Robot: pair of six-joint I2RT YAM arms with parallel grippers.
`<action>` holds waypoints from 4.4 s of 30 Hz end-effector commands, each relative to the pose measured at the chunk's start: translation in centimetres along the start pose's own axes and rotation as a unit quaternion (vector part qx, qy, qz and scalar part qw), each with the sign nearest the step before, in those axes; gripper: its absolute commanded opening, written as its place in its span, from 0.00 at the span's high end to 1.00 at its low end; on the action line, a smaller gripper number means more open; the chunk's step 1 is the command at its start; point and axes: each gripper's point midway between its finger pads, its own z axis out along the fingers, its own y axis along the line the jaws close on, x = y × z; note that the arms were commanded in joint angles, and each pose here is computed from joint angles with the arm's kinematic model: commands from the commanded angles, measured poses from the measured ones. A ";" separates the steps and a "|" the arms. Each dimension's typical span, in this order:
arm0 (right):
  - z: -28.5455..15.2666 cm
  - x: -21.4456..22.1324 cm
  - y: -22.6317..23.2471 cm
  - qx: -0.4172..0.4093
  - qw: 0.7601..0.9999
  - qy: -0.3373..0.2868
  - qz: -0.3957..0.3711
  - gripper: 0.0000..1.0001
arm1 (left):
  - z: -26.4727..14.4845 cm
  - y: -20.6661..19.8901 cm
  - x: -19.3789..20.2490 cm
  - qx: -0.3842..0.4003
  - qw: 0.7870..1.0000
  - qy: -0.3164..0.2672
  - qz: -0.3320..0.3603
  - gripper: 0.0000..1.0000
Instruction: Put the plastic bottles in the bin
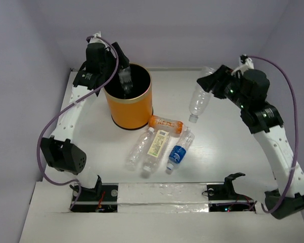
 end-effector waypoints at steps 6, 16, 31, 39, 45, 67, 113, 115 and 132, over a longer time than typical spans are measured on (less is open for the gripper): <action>7.2 -3.5 13.3 -0.156 0.987 -0.023 -0.013 0.36 | -9.9 -4.4 -3.3 0.105 0.992 -0.068 -0.002 0.26; 17.2 -2.5 18.6 -0.173 0.984 -0.037 0.018 0.33 | -18.0 0.3 13.5 0.137 0.986 0.078 -0.046 0.63; 23.0 3.8 19.1 -0.147 0.989 0.025 -0.014 0.01 | -16.3 4.8 26.1 0.056 0.972 0.228 -0.016 0.34; 15.9 0.5 19.3 -0.159 0.986 0.004 -0.053 0.21 | -14.8 4.3 29.6 0.044 0.956 0.283 0.062 0.22; 7.1 2.6 14.4 -0.155 0.986 0.004 -0.053 1.00 | -13.0 4.8 30.8 0.025 0.949 0.294 0.107 0.18; -0.8 25.3 -11.6 0.166 0.965 0.200 0.037 0.00 | -8.4 7.7 35.6 -0.039 0.929 0.332 0.159 0.34; -3.5 15.1 -5.5 0.092 0.991 0.079 0.048 0.54 | -5.0 -5.7 -4.5 0.072 0.992 -0.084 0.054 0.33; -2.0 13.7 -4.0 0.088 0.993 0.077 0.020 0.54 | -5.7 -6.1 -4.8 0.081 0.991 -0.088 0.053 0.22; 13.2 -2.4 14.6 -0.041 0.996 -0.073 -0.032 0.54 | -18.1 -0.6 9.7 0.143 0.988 0.057 0.030 0.31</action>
